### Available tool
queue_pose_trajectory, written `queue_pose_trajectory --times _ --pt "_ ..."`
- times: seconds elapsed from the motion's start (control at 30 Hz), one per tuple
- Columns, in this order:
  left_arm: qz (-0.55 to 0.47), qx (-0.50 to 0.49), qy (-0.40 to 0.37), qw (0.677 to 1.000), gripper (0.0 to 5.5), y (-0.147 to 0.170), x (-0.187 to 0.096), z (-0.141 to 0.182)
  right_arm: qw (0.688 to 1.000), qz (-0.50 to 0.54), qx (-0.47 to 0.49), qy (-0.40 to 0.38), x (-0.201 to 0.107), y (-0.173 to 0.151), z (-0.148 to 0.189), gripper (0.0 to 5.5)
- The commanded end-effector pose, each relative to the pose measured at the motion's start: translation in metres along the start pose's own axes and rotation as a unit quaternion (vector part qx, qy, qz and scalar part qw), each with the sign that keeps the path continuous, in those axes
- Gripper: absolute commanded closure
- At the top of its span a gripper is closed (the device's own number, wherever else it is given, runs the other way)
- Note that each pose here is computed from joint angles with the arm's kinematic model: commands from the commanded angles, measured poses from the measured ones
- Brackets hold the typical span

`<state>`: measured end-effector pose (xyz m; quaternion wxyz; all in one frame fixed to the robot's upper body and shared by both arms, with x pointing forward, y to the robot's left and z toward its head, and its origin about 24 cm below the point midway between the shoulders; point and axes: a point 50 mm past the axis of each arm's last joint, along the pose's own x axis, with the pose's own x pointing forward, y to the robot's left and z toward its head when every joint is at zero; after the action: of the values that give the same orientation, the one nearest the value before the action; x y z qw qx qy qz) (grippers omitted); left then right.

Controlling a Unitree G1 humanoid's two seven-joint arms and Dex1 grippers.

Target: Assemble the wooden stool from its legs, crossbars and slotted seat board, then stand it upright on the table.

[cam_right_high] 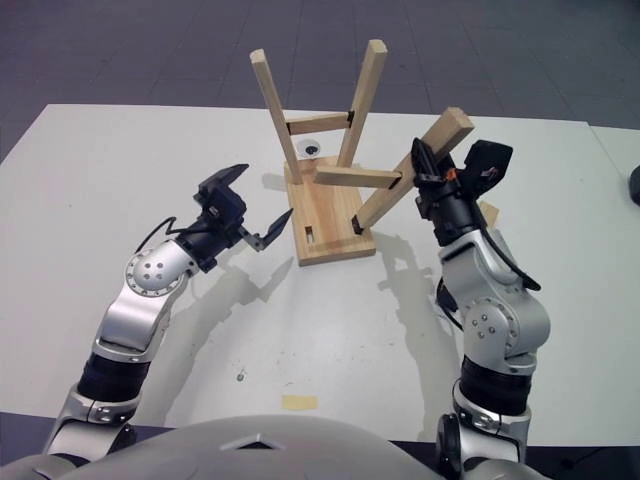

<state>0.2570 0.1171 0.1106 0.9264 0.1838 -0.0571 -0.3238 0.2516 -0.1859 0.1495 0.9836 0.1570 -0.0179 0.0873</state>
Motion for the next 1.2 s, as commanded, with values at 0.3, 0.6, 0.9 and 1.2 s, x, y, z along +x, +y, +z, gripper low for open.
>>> queue_pose_trajectory --times 0.3,0.6,0.9,1.2 --pt "-0.006 0.024 -0.001 1.0 0.1 0.001 0.001 0.001 0.962 -0.056 -0.154 0.22 -0.032 -0.02 -0.077 4.49" --pt "-0.002 0.024 0.001 1.0 0.1 -0.004 0.002 -0.001 0.98 -0.035 -0.071 0.181 -0.024 -0.004 -0.073 4.46" --pt "0.034 0.022 0.001 0.999 0.1 0.019 -0.003 -0.001 0.997 0.013 -0.037 0.07 -0.007 0.018 -0.04 4.49" --pt "0.127 0.026 -0.001 0.992 0.1 0.079 -0.008 0.001 0.986 0.081 0.039 -0.138 -0.006 0.04 0.029 3.07"
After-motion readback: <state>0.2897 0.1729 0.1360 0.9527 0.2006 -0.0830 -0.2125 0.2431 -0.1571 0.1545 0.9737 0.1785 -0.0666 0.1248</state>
